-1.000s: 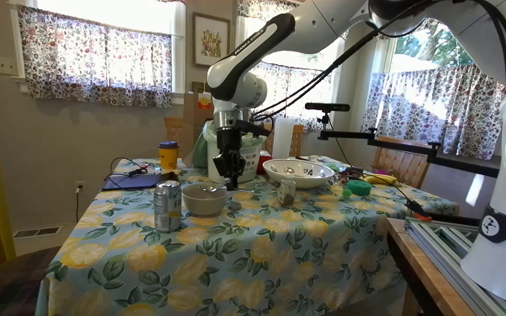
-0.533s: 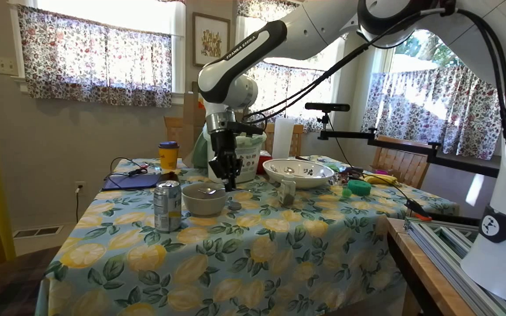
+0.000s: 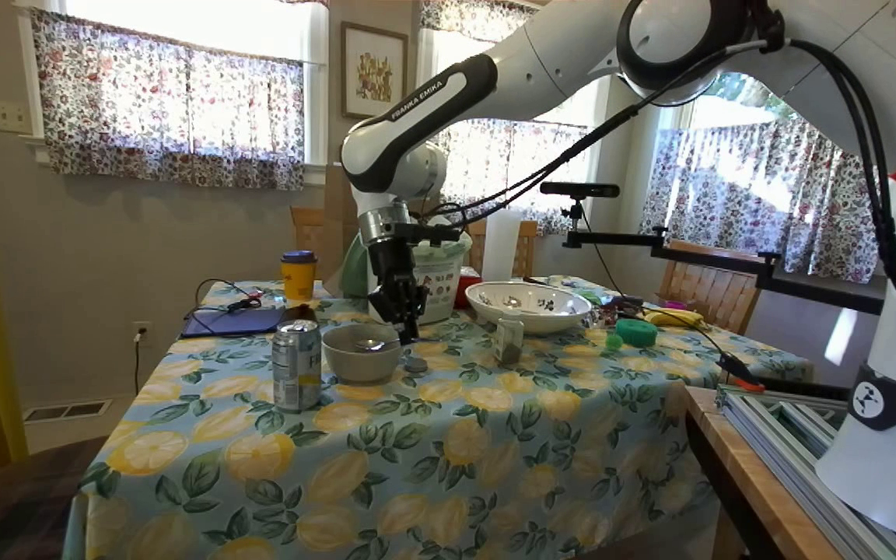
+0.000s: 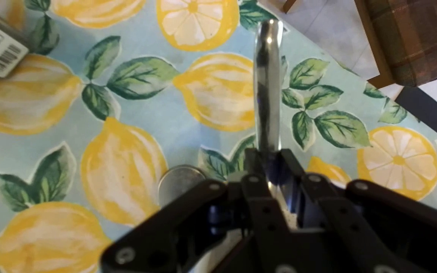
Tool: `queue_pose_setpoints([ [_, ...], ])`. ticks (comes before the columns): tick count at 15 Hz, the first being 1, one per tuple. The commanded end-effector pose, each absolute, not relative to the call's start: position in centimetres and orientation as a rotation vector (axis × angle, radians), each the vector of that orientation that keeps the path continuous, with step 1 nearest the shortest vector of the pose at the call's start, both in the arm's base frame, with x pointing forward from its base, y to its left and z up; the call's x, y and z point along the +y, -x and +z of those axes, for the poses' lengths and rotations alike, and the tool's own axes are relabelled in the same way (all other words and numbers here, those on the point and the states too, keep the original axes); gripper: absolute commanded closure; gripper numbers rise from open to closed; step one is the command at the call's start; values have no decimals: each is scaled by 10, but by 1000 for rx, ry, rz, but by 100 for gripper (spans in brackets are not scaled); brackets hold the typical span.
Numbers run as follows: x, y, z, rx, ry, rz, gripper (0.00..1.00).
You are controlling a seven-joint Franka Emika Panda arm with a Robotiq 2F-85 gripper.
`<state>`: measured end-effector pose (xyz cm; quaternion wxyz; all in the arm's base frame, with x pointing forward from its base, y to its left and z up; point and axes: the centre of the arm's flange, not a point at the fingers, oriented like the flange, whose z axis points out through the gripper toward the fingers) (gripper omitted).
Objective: Pick up the spoon from the table and put it in the bowl
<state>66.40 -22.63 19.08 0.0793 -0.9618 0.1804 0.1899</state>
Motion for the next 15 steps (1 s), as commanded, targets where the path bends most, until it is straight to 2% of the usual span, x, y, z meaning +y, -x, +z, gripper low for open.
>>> queue_pose_setpoints([
  [1,-234,-682,190,571,2895,606,96],
  [4,-236,-683,190,590,2896,613,94],
  [5,-237,-684,190,595,2895,613,78],
  [6,-237,-684,190,601,2895,611,78],
  [7,-238,-685,190,605,2897,608,69],
  [9,-239,-686,191,615,2901,597,67],
  [10,-239,-687,192,621,2902,592,52],
  [11,-240,-686,193,621,2900,584,42],
  [12,-241,-686,195,619,2892,573,41],
  [15,-246,-683,213,613,2888,478,21],
])
